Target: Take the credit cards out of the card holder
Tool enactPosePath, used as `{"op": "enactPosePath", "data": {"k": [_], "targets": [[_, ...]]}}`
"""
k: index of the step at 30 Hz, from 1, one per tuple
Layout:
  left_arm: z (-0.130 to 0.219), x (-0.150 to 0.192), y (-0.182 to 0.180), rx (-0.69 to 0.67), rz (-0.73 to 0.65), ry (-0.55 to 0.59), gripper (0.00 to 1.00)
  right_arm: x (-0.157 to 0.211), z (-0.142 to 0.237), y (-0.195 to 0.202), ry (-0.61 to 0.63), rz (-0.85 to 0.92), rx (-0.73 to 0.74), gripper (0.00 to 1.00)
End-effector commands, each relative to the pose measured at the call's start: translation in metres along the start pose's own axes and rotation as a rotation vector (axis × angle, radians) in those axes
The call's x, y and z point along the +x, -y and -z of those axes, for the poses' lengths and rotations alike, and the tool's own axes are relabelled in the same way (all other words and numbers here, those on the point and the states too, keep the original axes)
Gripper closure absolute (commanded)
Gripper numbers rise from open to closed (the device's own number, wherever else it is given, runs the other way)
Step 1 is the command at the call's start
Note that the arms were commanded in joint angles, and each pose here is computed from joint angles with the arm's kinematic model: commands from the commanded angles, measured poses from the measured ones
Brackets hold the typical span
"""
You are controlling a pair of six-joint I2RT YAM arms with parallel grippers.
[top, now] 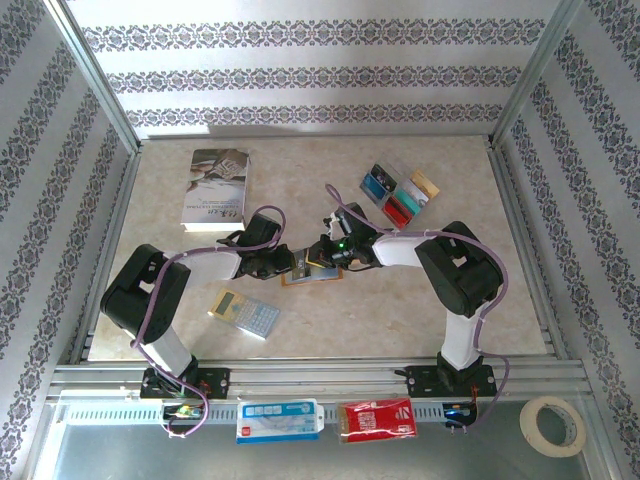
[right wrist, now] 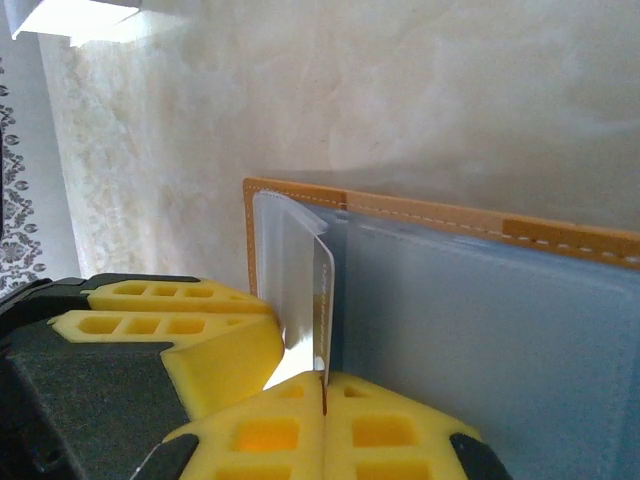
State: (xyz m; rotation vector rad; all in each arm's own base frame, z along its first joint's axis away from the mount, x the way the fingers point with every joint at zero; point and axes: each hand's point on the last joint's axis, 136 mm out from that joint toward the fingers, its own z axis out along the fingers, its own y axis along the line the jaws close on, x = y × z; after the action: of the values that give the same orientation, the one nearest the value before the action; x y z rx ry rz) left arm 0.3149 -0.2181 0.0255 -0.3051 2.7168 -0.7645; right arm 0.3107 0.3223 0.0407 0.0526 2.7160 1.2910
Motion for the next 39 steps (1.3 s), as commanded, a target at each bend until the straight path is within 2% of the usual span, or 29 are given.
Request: {"op": "enactPosePath", "data": {"k": [1,10,16,21,25,29,39], "targets": [[-0.003,0.017,-0.03,-0.128,-0.007,-0.04,0.8,-0.006,0.013,0.013,0.052,0.017,0.061,0.96],[0.013,0.007,-0.02,-0.127,-0.038,-0.009,0.74,-0.025,0.054,0.011,0.182,0.063,0.053,0.99],[0.052,-0.017,0.004,-0.094,-0.082,0.114,0.63,-0.035,0.084,-0.016,0.259,0.135,-0.019,1.0],[0.084,-0.031,0.042,0.083,-0.084,0.217,0.42,-0.039,0.104,-0.049,0.292,0.178,-0.156,1.0],[0.102,-0.038,0.069,0.283,-0.017,0.226,0.3,-0.038,0.114,-0.077,0.276,0.21,-0.284,1.0],[0.119,-0.047,0.091,0.454,0.015,0.239,0.27,-0.035,0.122,-0.102,0.256,0.229,-0.406,1.0],[0.131,-0.055,0.122,0.574,0.001,0.217,0.21,-0.04,0.135,-0.129,0.243,0.221,-0.52,1.0]]}}
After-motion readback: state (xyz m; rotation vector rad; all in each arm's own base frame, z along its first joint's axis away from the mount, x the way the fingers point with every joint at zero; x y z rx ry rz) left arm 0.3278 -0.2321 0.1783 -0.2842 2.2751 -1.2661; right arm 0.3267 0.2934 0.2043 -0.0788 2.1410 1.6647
